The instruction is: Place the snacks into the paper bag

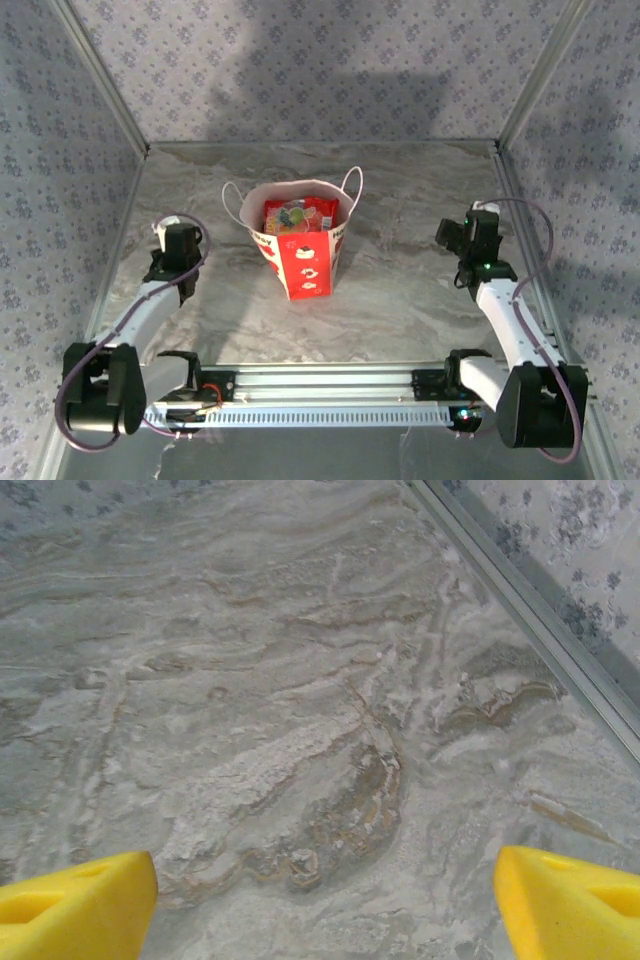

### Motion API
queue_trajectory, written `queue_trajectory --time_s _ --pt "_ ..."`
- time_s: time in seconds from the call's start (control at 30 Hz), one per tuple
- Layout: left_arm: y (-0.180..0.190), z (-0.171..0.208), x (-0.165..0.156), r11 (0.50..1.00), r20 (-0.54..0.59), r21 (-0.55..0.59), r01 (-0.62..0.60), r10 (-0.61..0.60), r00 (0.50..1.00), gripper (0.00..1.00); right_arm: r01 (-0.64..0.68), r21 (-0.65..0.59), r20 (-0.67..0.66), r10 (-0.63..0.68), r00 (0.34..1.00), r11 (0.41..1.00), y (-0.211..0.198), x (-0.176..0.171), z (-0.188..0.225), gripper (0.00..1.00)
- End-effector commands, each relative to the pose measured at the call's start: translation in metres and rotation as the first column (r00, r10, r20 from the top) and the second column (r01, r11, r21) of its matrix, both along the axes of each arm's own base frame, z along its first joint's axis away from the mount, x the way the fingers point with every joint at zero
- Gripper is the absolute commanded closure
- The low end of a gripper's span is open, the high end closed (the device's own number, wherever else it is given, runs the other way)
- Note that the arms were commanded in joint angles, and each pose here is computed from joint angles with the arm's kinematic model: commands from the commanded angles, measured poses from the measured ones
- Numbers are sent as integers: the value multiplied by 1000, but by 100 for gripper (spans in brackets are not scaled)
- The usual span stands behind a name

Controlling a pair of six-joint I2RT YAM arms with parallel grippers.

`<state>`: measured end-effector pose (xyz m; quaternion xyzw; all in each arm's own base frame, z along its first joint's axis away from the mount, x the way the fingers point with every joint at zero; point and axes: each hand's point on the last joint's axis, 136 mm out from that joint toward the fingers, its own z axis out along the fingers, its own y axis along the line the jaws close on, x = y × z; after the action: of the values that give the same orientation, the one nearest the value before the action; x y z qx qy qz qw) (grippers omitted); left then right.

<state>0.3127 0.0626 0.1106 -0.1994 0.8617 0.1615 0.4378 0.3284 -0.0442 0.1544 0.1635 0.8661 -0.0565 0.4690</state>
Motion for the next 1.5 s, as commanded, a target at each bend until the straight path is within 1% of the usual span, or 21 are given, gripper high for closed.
queue_trajectory --time_s 0.0,0.13,0.27,0.4,0.5,0.53,0.6,0.63,0.7,0.83,0.93,1.0,1.07,1.17,1.2,1.27,1.3,1.33,1.37,1.4,1.47 --pt "13 26 24 998 211 -5 -63 63 976 42 111 -31 85 -108 991 993 -25 5 -5 9" --pt "16 17 37 998 189 29 -60 54 980 41 155 -20 108 -152 982 988 -35 6 -25 7" --pt "14 11 50 998 187 67 -18 5 982 41 119 -28 122 -115 986 992 -35 17 -36 6" --pt "4 8 63 996 220 75 50 -66 973 39 17 -49 146 -9 989 999 -27 31 -44 6" --pt "1 9 67 994 239 83 73 -91 967 35 -61 -36 132 66 989 997 -19 43 -50 7" --pt "0 7 67 993 237 80 84 -101 966 34 -88 -43 145 94 985 995 -15 46 -49 7" --pt "-3 1 68 991 248 79 104 -121 961 33 -109 -56 181 118 976 992 -13 50 -49 6" --pt "-5 0 69 989 262 84 119 -137 955 32 -117 -46 168 123 978 992 -13 51 -54 6" --pt "-10 -2 71 986 244 77 146 -161 956 31 -164 -46 159 170 973 985 -5 54 -54 6" --pt "-15 -3 74 980 240 86 177 -193 951 30 -254 -131 159 273 949 958 20 57 -59 3" --pt "-24 -3 73 971 248 107 215 -235 940 29 -269 -208 132 300 945 940 33 60 -70 1" --pt "-30 -4 73 963 257 112 246 -267 929 27 -254 -185 139 281 950 949 28 59 -70 0" --pt "-34 -7 73 956 259 112 270 -290 921 25 -269 -170 124 291 948 948 29 62 -71 0" --pt "-30 -13 76 960 275 123 252 -277 921 24 -276 -146 125 295 947 950 26 62 -73 0" --pt "-32 -17 75 958 243 113 263 -283 928 24 -276 -146 126 294 947 950 26 63 -72 0" --pt "-28 -15 77 964 253 101 248 -266 930 23 -277 -146 126 295 947 950 27 63 -72 0" --pt "-27 -17 77 965 243 89 247 -261 934 22 -277 -146 126 295 947 950 26 62 -72 0" --pt "-23 -17 77 969 246 74 238 -249 937 19 -277 -146 127 295 947 950 26 63 -72 0" --pt "-22 -16 77 969 253 69 237 -247 935 3 -276 -146 127 295 947 950 26 63 -72 0" --pt "-22 -18 77 969 248 64 237 -245 937 0 -276 -145 126 294 947 950 26 62 -72 0" --pt "-22 -17 77 969 251 65 239 -247 936 0 -276 -146 126 294 947 950 26 62 -72 0"
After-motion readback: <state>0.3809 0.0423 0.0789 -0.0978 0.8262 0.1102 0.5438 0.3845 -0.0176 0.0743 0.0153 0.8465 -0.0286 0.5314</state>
